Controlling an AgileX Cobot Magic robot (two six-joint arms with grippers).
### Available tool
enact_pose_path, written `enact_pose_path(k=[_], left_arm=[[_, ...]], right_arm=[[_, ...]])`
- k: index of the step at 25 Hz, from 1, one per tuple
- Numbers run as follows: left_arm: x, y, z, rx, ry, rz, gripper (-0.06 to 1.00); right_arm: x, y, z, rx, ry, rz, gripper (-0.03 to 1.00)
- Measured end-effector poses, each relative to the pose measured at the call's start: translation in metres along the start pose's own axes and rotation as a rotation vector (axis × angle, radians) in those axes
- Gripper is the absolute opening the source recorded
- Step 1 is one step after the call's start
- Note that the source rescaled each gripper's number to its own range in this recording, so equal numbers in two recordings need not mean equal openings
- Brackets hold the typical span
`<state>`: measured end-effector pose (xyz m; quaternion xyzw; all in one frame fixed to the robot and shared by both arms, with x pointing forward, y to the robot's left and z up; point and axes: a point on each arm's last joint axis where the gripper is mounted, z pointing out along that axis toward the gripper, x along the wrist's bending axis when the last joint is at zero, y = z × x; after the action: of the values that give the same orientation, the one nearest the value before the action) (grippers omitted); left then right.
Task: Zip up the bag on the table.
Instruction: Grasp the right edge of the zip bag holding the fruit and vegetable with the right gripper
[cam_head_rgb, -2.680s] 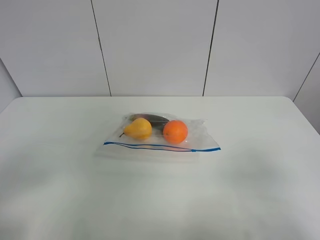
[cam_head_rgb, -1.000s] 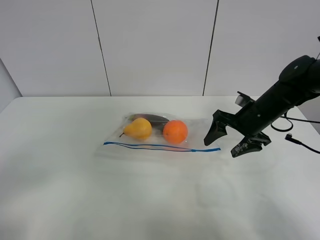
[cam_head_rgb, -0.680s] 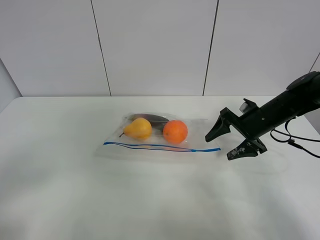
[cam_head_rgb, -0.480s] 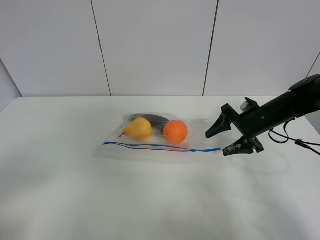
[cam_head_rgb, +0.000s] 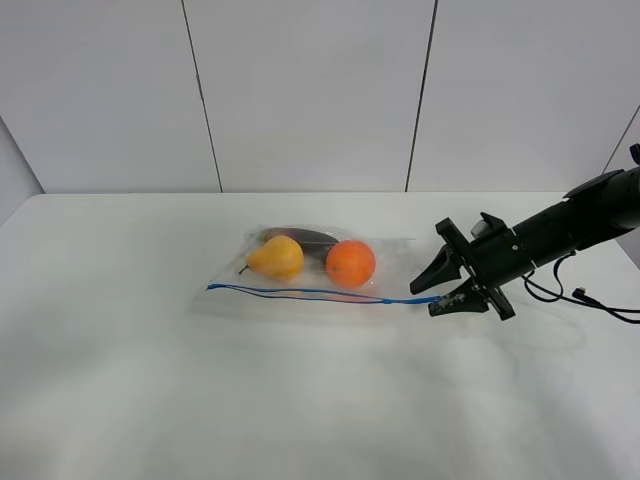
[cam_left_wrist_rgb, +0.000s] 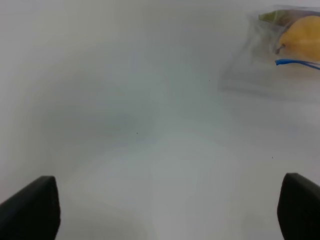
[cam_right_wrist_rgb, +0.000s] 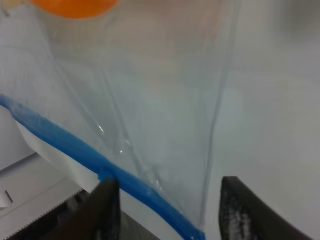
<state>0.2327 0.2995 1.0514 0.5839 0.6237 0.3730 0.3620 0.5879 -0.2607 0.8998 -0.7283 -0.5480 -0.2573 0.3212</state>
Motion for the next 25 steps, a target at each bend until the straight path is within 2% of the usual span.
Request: enact_pose_path(k=[12,25], left_arm=[[0.0,0.0,0.0,0.0,0.0,0.0,1.0],[0.0,0.0,0.0,0.0,0.0,0.0,1.0]], right_arm=[[0.0024,-0.0021,-0.0001,0.023,0.026,-0.006,0.33],[0.0008,-0.0047,-0.0001,0.052,0.009,-0.025,0.3]])
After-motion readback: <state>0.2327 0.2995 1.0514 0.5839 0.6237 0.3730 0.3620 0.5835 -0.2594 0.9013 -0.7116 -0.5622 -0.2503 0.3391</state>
